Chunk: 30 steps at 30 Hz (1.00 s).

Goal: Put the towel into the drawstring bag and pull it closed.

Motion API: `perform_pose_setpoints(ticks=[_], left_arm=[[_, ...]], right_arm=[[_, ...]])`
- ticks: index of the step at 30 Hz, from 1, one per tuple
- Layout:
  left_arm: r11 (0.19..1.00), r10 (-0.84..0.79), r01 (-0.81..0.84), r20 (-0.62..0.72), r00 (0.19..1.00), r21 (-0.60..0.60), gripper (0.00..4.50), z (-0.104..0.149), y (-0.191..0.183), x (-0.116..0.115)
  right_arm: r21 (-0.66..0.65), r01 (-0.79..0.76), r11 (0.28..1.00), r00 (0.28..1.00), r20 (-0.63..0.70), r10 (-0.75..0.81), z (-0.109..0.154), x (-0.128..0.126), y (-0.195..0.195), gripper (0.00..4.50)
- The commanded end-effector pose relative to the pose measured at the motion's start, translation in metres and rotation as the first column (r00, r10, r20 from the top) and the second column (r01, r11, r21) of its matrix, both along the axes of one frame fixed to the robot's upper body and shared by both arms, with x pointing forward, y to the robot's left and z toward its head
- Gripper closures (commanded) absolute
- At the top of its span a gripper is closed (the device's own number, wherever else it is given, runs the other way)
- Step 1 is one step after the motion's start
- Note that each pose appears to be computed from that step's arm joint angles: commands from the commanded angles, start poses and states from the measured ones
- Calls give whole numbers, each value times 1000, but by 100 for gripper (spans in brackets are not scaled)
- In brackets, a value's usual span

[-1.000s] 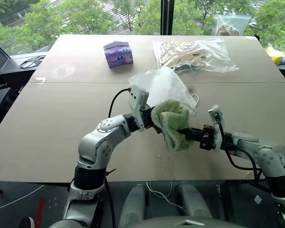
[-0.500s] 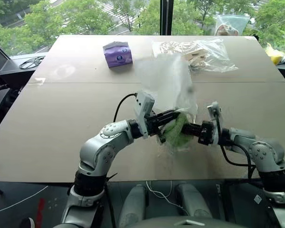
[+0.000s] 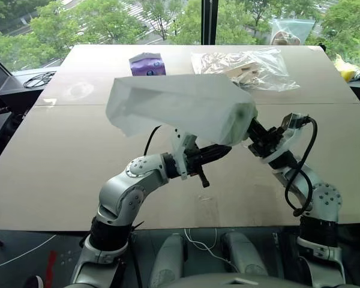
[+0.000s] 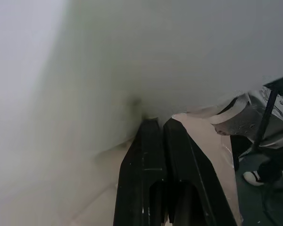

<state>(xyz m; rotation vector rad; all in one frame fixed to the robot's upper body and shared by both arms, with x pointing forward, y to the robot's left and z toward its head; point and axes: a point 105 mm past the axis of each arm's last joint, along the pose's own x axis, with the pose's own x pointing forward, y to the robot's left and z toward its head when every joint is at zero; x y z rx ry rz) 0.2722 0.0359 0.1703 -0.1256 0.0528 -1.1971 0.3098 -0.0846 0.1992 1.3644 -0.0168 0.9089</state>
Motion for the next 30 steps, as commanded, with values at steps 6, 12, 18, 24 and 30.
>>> perform_pose_setpoints(ticks=[6,12,18,24,30], left_arm=[[1000,13,-13,10,1000,-4,450,-1,-5,4],[993,109,-107,50,993,-57,450,12,-5,30],[967,196,-185,47,979,-173,450,34,3,49],[975,133,-133,-13,991,-177,450,31,-3,42],[989,66,-76,-78,995,-131,450,17,-11,31]], right_arm=[[269,187,945,964,-233,-125,33,21,12,447],[185,230,955,939,-302,-168,36,26,17,447],[-143,311,940,892,-299,-340,-14,28,1,447],[-188,314,931,894,-271,-357,-16,24,-2,341],[-272,231,934,936,-199,-289,-14,15,10,55]])
